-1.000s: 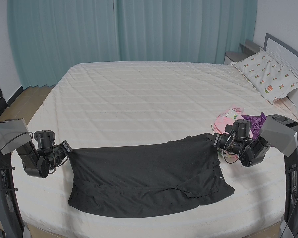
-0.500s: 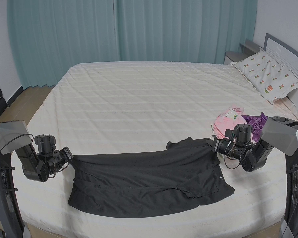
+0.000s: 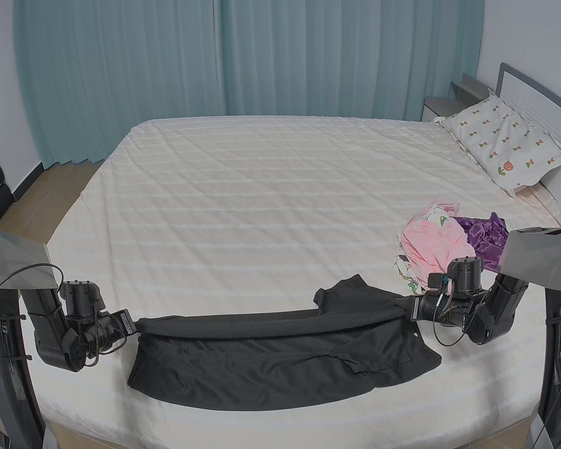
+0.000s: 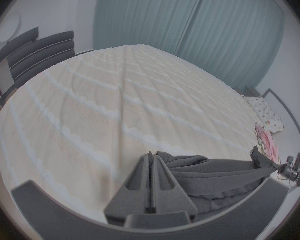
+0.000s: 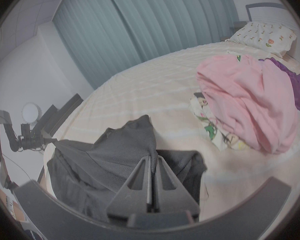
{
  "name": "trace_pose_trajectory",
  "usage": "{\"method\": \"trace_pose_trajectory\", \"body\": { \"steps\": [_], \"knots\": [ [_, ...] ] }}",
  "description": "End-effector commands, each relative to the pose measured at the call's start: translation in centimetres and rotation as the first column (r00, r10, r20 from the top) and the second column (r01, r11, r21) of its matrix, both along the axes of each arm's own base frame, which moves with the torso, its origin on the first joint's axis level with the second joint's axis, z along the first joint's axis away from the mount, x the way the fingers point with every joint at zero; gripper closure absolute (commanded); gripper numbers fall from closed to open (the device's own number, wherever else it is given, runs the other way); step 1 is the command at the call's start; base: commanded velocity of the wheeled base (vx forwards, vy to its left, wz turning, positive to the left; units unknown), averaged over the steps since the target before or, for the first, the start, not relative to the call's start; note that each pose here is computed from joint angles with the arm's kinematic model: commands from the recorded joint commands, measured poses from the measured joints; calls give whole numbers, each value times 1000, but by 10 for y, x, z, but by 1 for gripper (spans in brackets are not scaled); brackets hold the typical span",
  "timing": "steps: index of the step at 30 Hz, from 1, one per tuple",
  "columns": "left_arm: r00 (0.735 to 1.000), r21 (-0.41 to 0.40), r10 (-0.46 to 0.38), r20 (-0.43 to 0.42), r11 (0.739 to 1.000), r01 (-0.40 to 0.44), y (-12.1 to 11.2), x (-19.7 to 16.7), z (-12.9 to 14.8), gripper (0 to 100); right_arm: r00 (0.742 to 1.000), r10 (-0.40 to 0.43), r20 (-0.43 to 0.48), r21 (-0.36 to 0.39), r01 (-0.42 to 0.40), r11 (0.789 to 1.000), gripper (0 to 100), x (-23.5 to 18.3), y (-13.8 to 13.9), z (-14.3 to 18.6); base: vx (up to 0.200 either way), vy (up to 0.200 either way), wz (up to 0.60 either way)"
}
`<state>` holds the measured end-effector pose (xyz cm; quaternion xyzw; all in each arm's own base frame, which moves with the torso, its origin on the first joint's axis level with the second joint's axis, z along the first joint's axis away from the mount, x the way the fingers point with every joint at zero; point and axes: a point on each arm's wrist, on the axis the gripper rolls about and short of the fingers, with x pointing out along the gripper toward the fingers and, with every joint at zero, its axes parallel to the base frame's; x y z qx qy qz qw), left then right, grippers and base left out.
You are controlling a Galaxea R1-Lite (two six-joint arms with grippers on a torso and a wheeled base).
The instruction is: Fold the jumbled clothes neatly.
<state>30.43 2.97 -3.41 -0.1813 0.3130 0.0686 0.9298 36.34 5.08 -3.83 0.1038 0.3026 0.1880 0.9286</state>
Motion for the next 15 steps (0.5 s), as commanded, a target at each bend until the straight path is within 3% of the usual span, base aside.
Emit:
{"method": "trace_pose_trajectory", "body": {
  "steps": [1,5,6,12,15],
  "knots": [
    [994,31,-44,-95,998,48,-6,-23,-23,100,998,13,-58,-24,-14,1000,100,-16,-2,-10,0,0,0],
    [988,83,-92,-123,991,103,-9,-36,-38,100,997,14,-82,-35,-17,999,100,-19,-4,-15,0,0,0],
    [988,94,-97,-123,990,109,-10,-37,-42,0,996,15,-85,-34,-18,999,0,-19,-3,-16,0,0,0],
    [985,93,-102,-137,989,116,-12,-43,-46,0,998,16,-66,-20,-17,1000,0,-19,-2,-10,0,0,0],
    [987,80,-94,-133,991,106,-12,-46,-44,0,999,-15,-32,25,16,1000,0,-16,-5,8,0,0,0]
  ]
}}
